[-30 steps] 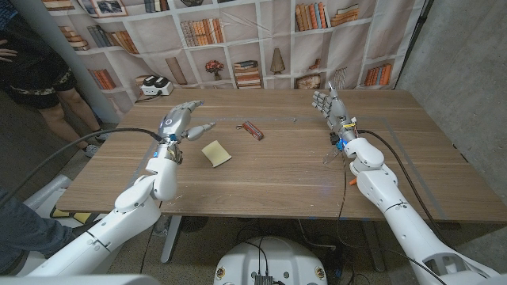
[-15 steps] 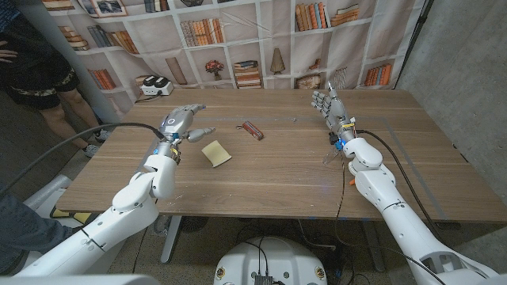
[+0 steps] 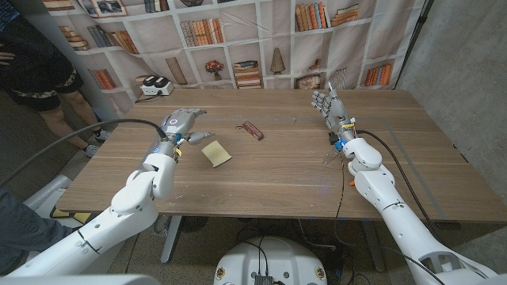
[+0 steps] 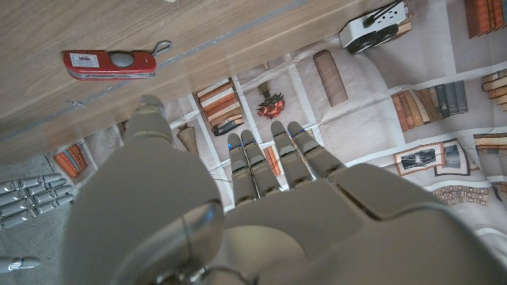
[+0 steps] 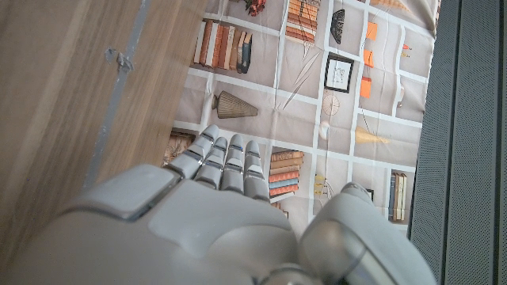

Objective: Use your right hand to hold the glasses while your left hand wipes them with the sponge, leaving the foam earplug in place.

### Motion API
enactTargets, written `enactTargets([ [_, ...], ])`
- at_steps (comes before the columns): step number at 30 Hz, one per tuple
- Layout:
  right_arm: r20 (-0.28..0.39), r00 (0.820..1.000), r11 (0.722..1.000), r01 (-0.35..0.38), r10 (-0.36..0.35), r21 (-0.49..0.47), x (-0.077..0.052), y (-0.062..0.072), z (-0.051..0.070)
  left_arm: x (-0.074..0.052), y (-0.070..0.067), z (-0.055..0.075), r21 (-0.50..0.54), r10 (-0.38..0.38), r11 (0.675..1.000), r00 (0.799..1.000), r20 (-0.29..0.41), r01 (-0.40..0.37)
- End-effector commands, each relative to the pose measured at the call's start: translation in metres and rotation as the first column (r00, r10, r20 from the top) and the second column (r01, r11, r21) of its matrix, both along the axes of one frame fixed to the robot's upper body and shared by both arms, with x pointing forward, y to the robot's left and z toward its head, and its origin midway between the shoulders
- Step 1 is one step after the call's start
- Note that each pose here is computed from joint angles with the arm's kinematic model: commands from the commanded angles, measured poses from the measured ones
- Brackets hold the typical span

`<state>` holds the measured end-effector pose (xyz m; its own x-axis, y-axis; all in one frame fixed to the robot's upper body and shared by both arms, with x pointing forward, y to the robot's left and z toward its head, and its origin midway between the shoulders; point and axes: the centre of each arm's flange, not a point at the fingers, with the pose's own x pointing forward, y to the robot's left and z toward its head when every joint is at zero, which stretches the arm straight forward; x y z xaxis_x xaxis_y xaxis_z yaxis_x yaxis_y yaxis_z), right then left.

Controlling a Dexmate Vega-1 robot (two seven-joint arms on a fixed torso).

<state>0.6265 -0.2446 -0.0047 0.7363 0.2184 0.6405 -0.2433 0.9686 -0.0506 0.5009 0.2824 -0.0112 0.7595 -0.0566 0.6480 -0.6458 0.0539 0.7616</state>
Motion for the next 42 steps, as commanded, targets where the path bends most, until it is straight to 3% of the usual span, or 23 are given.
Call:
enactTargets([
  [1,-0.006,1.000,1.000,-0.001,0.001,0.005,0.002,0.002,0.000,-0.005,-0.002,-0.004,0.051,0.050,0.998,0.997,-0.056,-0.048],
  [17,-0.018,1.000,1.000,-0.004,0.004,0.000,0.003,0.003,-0.002,-0.002,-0.010,0.000,0.160,0.098,0.984,0.982,-0.159,-0.072],
  [42,-0.038,0.999,1.000,-0.004,0.003,-0.012,0.000,-0.001,-0.003,0.012,-0.024,-0.002,0.261,0.159,0.962,0.935,-0.317,-0.075],
])
